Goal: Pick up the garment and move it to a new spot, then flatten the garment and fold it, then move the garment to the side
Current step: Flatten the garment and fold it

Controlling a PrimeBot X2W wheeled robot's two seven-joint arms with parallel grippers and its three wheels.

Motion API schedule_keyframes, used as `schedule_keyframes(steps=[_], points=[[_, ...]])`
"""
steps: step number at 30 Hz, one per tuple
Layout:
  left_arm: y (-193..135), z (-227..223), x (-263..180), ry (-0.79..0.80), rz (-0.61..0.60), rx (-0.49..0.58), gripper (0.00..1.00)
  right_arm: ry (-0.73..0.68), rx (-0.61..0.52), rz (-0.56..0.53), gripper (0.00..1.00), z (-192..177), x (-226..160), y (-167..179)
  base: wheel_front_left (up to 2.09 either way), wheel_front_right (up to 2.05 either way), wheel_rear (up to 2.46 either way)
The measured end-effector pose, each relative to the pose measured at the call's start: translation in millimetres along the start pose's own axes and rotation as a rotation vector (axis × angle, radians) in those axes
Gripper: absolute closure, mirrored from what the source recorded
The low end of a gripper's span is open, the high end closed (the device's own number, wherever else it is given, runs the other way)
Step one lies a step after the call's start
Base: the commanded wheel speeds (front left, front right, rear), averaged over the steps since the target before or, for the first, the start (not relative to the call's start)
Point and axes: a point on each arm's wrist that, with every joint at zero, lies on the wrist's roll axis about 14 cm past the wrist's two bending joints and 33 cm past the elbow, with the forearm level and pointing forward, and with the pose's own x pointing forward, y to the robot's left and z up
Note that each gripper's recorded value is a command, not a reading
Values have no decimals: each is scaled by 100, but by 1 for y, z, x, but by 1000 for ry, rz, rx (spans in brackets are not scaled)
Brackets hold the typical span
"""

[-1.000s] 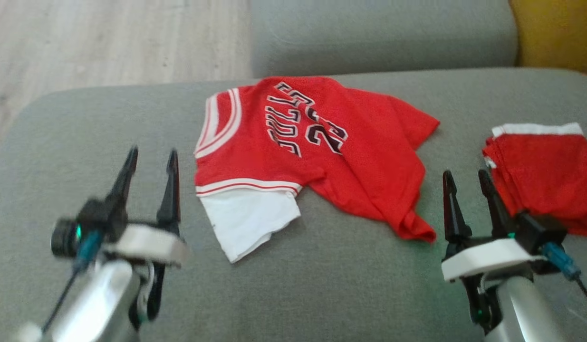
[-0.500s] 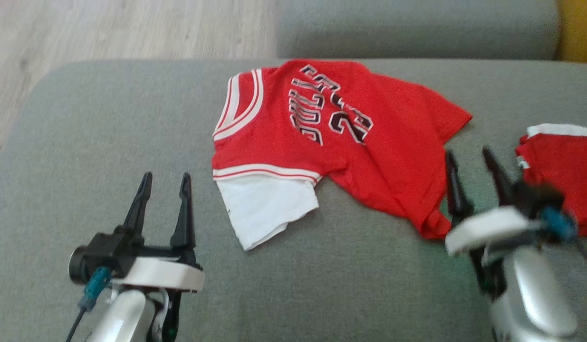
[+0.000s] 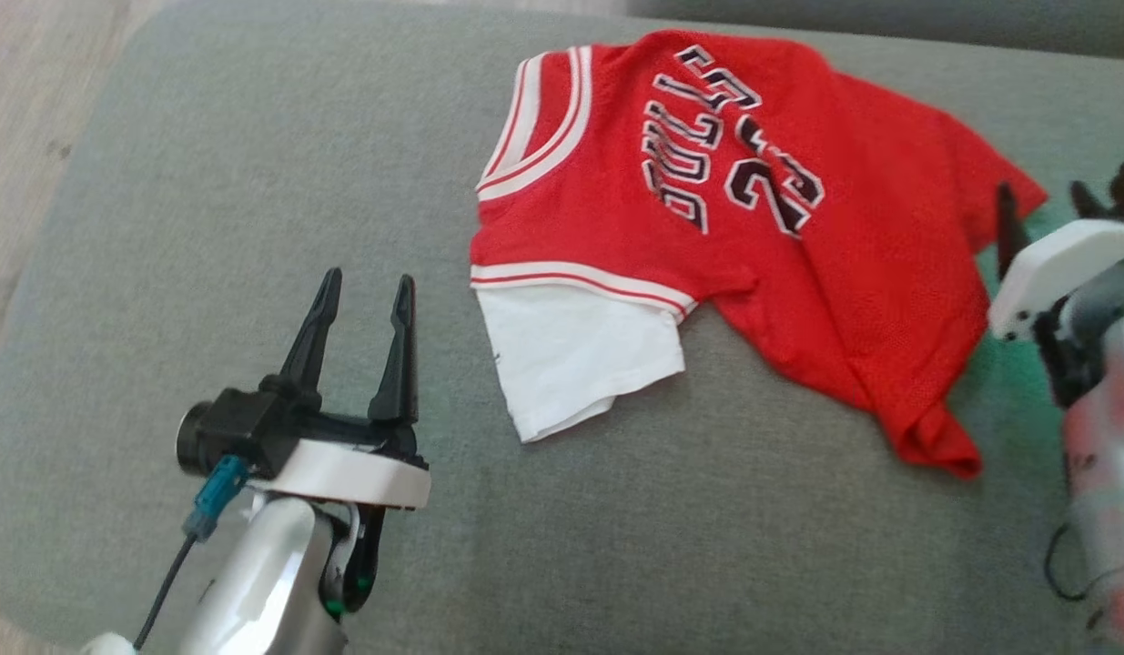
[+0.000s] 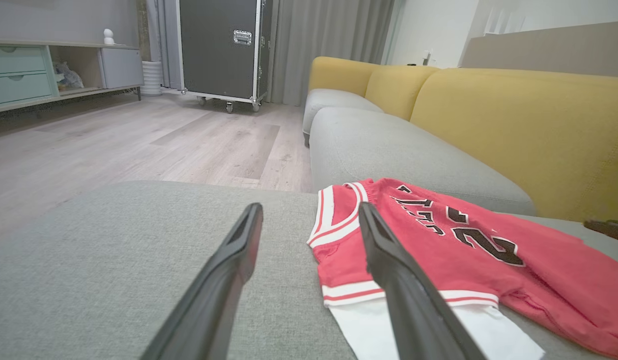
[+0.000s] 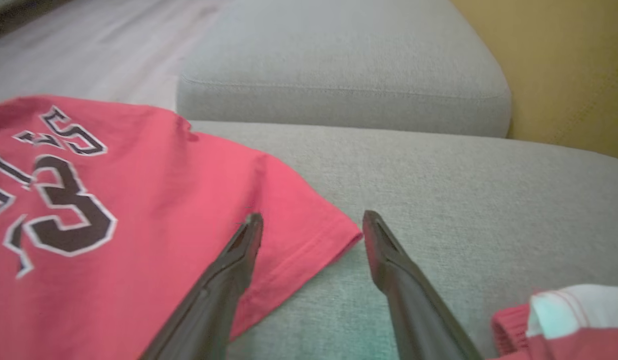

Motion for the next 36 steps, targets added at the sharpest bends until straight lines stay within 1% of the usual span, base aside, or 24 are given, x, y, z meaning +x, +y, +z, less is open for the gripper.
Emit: schedule_keyframes(steps=[4, 9, 14, 18, 19, 20, 21, 24, 27, 30, 33, 36], points=[[8, -2, 3, 6, 15, 8, 0, 70, -27, -20, 0, -11, 18, -7, 0, 0, 0], [16, -10, 4, 24, 45, -9, 0, 134, -21, -34, 0, -22, 36, -11, 0, 0, 0], [21, -11, 9, 24, 53, -5, 0, 208, -26, -40, 0, -36, 46, -14, 0, 0, 0], [23, -12, 11, 22, 61, -15, 0, 224, -34, -39, 0, -36, 51, -13, 0, 0, 0], [24, -12, 11, 21, 64, -13, 0, 228, -34, -37, 18, -36, 52, -13, 0, 0, 0], [24, -11, 12, 19, 61, -11, 0, 231, -34, -35, 74, -36, 52, -12, 0, 0, 0], [24, -11, 12, 17, 64, -8, 0, 234, -39, -31, 100, -36, 53, -11, 0, 0, 0], [26, -10, 13, 13, 68, -7, 0, 233, -50, -21, 100, -34, 54, -8, 0, 0, 0], [24, -10, 13, 12, 63, -11, 0, 225, -69, -27, 100, -32, 55, -12, 0, 0, 0], [24, -10, 13, 12, 61, -10, 0, 209, -128, -54, 100, -26, 56, -30, 0, 0, 0], [26, -10, 12, 13, 65, -11, 0, 157, -200, -74, 100, -5, 63, -42, 0, 0, 0], [30, -10, 11, 15, 75, -2, 0, 72, -276, -88, 100, 31, 73, -48, 0, 0, 0]])
